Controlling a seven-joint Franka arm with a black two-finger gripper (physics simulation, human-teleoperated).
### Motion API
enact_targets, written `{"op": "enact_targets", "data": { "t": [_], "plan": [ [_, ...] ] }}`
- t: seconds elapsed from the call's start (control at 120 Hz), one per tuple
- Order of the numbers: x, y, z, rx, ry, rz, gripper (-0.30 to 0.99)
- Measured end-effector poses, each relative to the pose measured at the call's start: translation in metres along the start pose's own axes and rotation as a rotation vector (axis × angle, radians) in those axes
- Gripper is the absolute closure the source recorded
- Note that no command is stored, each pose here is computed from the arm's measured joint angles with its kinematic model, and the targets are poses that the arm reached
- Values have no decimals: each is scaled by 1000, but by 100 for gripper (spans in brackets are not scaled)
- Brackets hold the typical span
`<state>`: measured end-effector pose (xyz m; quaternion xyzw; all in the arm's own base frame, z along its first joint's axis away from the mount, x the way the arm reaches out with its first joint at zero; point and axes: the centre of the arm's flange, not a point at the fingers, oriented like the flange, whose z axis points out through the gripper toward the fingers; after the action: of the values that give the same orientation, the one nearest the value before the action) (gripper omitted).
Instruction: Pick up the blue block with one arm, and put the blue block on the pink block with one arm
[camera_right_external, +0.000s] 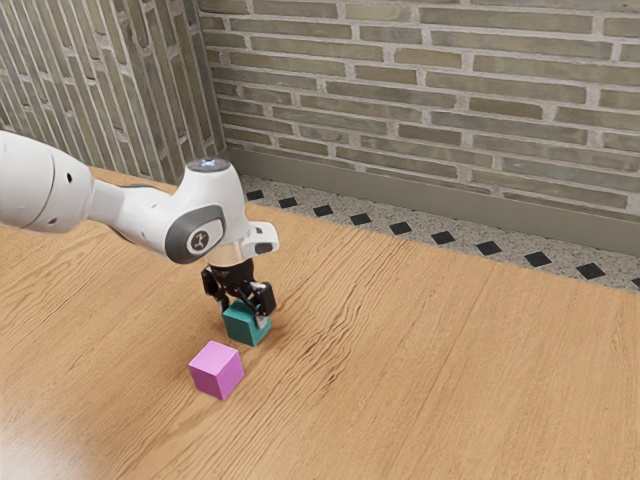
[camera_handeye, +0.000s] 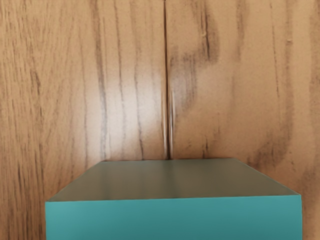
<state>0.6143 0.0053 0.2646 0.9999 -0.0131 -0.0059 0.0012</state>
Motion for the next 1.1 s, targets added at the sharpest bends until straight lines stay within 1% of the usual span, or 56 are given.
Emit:
{"op": "enact_targets", "data": {
  "t": [0.217, 0.4, 0.517, 0.65, 0.808, 0.933, 1.025, 1.1],
  "plan": [
    [1, 0, -1, 3, 7, 0, 26],
    [1, 0, -5, 10, 15, -4, 34],
    [2, 0, -13, 19, 30, -9, 35],
    [-10, 4, -53, 51, 78, -10, 34],
    [-26, 17, -92, 22, 104, -27, 35],
    [-51, 28, -117, 31, 84, -64, 36],
    [-77, 35, -117, 28, 35, -96, 36],
    [-91, 41, -108, 7, -9, -111, 37]
  ]
}}
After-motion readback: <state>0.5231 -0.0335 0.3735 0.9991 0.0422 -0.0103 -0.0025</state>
